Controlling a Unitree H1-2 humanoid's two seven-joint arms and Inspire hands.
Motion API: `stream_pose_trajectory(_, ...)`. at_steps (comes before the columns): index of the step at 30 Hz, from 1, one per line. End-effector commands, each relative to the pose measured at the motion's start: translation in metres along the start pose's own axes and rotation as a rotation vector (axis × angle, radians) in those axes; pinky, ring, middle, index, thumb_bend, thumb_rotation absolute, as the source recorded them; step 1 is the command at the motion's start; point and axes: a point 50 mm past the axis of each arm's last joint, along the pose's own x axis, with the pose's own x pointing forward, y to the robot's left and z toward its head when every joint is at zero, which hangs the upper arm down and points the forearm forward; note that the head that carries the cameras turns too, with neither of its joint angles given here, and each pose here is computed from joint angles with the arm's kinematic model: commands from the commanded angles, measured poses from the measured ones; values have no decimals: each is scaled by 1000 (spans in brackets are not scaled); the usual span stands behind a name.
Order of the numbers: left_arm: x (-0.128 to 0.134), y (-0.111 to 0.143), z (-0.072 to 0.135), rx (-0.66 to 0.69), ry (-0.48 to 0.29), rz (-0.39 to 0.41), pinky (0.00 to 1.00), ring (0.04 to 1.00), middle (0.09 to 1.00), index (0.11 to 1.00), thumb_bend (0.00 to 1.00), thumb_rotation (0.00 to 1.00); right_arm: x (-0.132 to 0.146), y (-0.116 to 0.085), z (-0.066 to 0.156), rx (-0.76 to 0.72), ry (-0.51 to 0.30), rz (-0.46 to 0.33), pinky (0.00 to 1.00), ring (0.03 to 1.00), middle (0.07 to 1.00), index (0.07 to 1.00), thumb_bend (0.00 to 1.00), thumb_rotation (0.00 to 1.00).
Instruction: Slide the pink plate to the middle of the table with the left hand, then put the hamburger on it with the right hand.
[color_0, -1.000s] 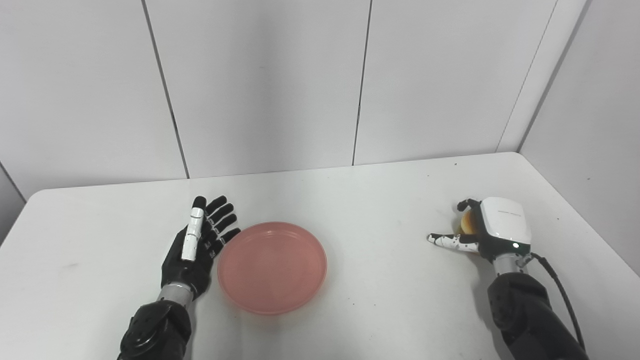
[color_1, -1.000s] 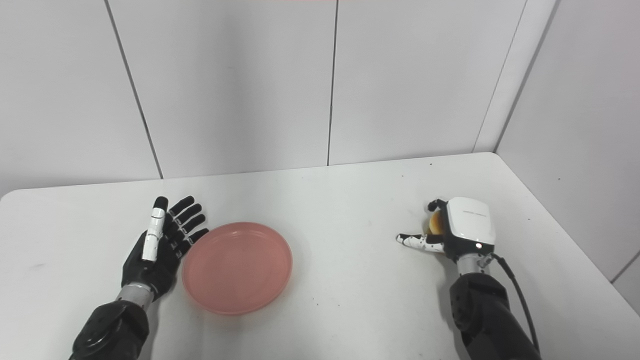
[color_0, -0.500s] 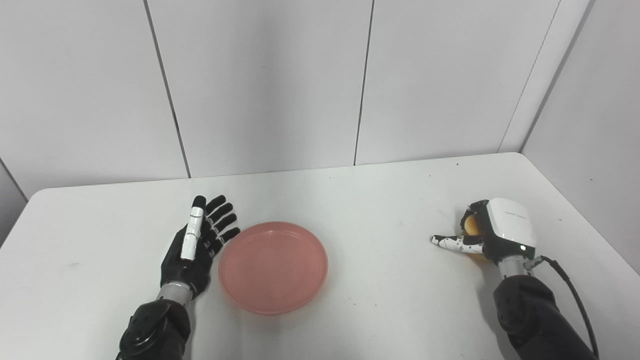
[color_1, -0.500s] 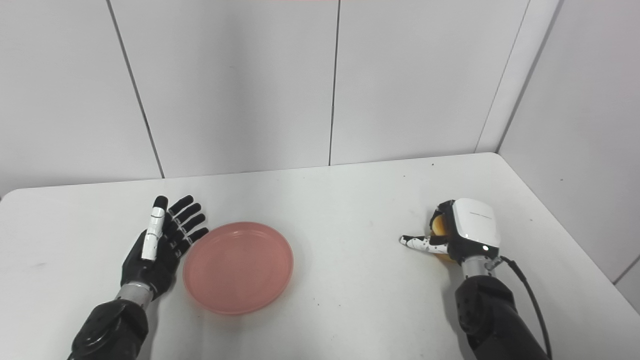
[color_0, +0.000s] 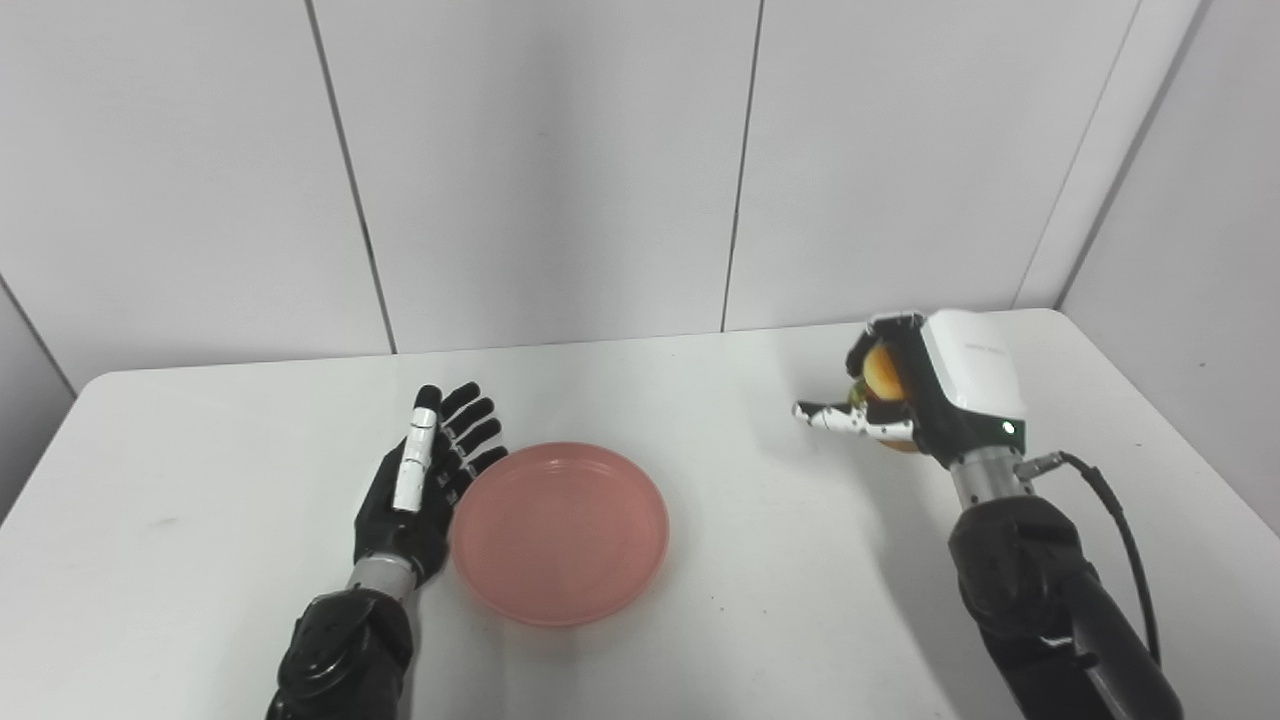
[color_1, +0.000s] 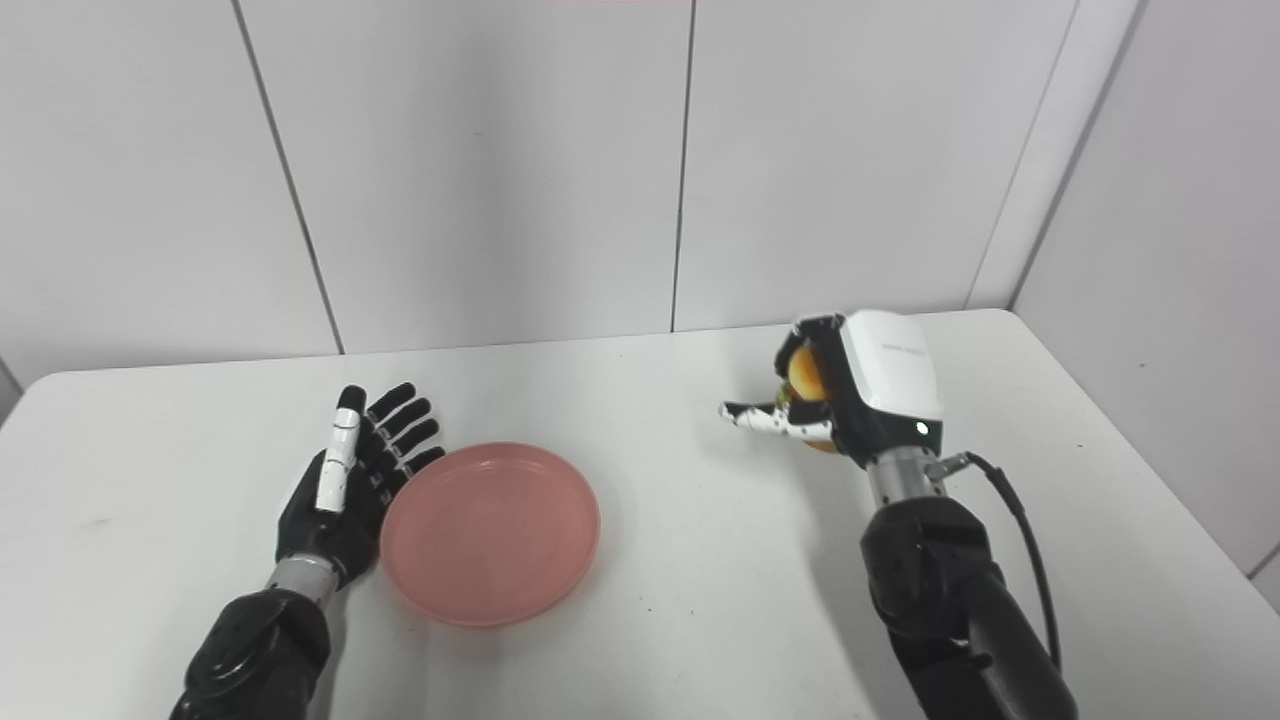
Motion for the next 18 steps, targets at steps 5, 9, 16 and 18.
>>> stream_pose_trajectory(5,13,-13,-8,17,-3,-14,757,822,819,772,848,807,25,-12,49,66,-125,-98,147,200,280,333,573,412)
stream_pose_trajectory(9,15,-17,-9,15,-12,-14,751,821,815,771,854,813,32,-3,66,96,-162,-89,141,194,273,328,577,416)
stream_pose_trajectory(16,23,-30,-10,2,-6,-16,752,818,812,757,905,794,37,15,95,131,-230,-30,150,205,281,333,593,399)
stream_pose_trajectory(18,25,-34,-11,7,-6,-15,742,813,808,753,910,799,37,22,101,133,-252,-14,147,203,280,337,590,377)
